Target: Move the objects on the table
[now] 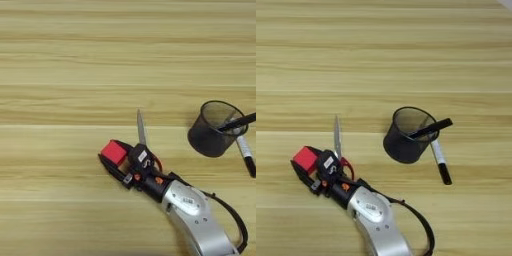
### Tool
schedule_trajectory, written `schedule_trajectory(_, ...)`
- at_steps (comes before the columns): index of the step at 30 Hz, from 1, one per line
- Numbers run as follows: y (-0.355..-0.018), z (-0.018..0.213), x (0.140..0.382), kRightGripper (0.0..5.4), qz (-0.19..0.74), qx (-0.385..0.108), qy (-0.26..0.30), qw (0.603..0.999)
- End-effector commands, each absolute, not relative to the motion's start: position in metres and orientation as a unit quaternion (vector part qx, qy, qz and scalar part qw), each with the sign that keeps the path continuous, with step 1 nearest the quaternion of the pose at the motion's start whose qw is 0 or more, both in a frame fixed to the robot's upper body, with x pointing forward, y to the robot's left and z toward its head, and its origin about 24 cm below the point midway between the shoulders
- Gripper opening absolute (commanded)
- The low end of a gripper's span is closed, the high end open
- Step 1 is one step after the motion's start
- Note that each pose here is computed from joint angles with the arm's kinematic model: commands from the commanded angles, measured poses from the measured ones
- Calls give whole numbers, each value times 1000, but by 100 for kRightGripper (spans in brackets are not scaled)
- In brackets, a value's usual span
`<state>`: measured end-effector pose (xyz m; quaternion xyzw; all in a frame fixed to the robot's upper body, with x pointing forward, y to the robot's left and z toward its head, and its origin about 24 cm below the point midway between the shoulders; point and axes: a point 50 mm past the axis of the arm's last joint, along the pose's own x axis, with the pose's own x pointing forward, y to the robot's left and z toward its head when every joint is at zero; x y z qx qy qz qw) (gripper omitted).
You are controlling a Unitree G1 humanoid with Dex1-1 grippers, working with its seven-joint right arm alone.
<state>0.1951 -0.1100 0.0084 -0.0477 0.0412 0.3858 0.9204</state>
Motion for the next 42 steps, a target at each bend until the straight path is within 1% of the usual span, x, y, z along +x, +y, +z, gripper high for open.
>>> schedule_trajectory(1,-111,30,205,225,369,-46,-19,928)
schedule_trajectory(16,-118,42,212,225,330,-32,-58,942)
schedule_trajectory(29,-144,50,231,225,218,-42,-86,971)
schedule_trajectory(31,-148,51,233,225,204,-57,-89,973)
schedule_trajectory(33,-149,50,234,225,195,-66,-89,975)
schedule_trajectory(42,-160,43,240,224,145,-63,-64,985)
